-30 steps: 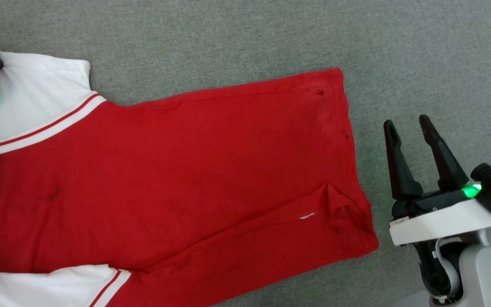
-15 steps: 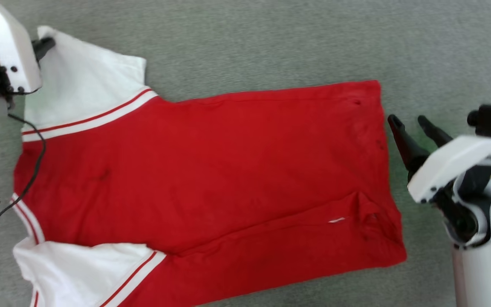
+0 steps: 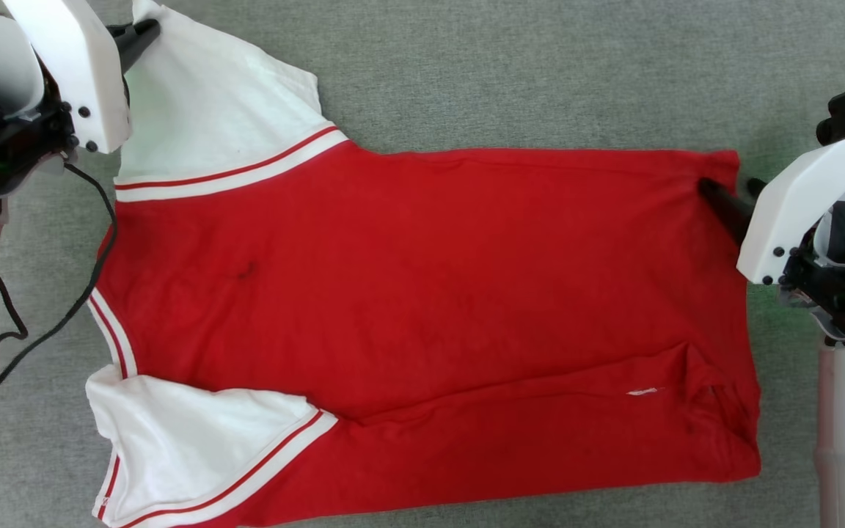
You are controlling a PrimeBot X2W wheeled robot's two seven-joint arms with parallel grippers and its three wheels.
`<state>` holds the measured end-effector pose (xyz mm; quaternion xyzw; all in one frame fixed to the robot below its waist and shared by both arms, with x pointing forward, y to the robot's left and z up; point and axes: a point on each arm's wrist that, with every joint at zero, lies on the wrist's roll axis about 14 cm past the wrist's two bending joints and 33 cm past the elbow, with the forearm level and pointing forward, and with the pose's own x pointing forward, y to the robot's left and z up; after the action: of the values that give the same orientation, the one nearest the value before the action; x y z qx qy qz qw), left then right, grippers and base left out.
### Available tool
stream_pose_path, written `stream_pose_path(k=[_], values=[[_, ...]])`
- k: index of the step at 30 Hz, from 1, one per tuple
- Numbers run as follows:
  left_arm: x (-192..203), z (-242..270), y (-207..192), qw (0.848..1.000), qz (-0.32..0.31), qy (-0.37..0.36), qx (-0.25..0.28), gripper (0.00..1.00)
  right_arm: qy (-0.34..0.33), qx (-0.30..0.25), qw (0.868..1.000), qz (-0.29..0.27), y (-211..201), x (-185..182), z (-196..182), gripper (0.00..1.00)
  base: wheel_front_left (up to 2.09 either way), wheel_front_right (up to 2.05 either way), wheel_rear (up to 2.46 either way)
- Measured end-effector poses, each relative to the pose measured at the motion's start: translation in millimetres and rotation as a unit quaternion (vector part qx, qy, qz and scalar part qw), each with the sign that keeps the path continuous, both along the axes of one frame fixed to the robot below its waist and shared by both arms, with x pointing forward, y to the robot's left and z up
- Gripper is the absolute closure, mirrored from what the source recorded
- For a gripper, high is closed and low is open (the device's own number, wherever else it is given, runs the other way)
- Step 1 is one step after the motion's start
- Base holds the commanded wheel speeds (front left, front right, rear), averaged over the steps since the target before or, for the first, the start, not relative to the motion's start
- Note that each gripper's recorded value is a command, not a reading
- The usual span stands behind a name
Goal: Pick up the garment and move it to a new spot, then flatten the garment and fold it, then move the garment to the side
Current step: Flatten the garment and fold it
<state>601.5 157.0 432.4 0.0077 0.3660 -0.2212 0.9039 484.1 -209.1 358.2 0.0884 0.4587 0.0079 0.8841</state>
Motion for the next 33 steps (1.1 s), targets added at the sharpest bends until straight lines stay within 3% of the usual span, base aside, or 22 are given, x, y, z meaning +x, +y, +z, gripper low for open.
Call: stream_pose_path(k=[1,10,18,27,33], values=[[-1.0,-0.4,1.0,1.000,0.001,-0.002,0.000,1.00,0.004,0.000,1.000,0.001,0.5,0.4,-0.2,1.00,0.00,0.00,0.00],[-11.4,14.0,10.3,0.999,0.019,-0.041,-0.014,1.00,-0.032,-0.024,0.999,0.011,2.8,4.8,22.9,1.00,0.00,0.00,0.00],[-60.9,46.0,28.6,0.992,0.056,-0.111,-0.035,1.00,-0.099,-0.035,0.994,-0.002,-7.2,-21.1,71.0,1.00,0.00,0.00,0.00],[-165.9,36.9,43.5,0.986,0.119,-0.106,-0.056,1.00,-0.109,-0.008,0.993,-0.044,-19.8,-91.6,75.2,1.00,0.00,0.00,0.00],[-241.1,0.4,49.6,0.979,0.182,-0.039,-0.089,1.00,-0.103,0.016,0.993,-0.063,-18.6,-128.3,59.5,1.00,0.00,0.00,0.00]])
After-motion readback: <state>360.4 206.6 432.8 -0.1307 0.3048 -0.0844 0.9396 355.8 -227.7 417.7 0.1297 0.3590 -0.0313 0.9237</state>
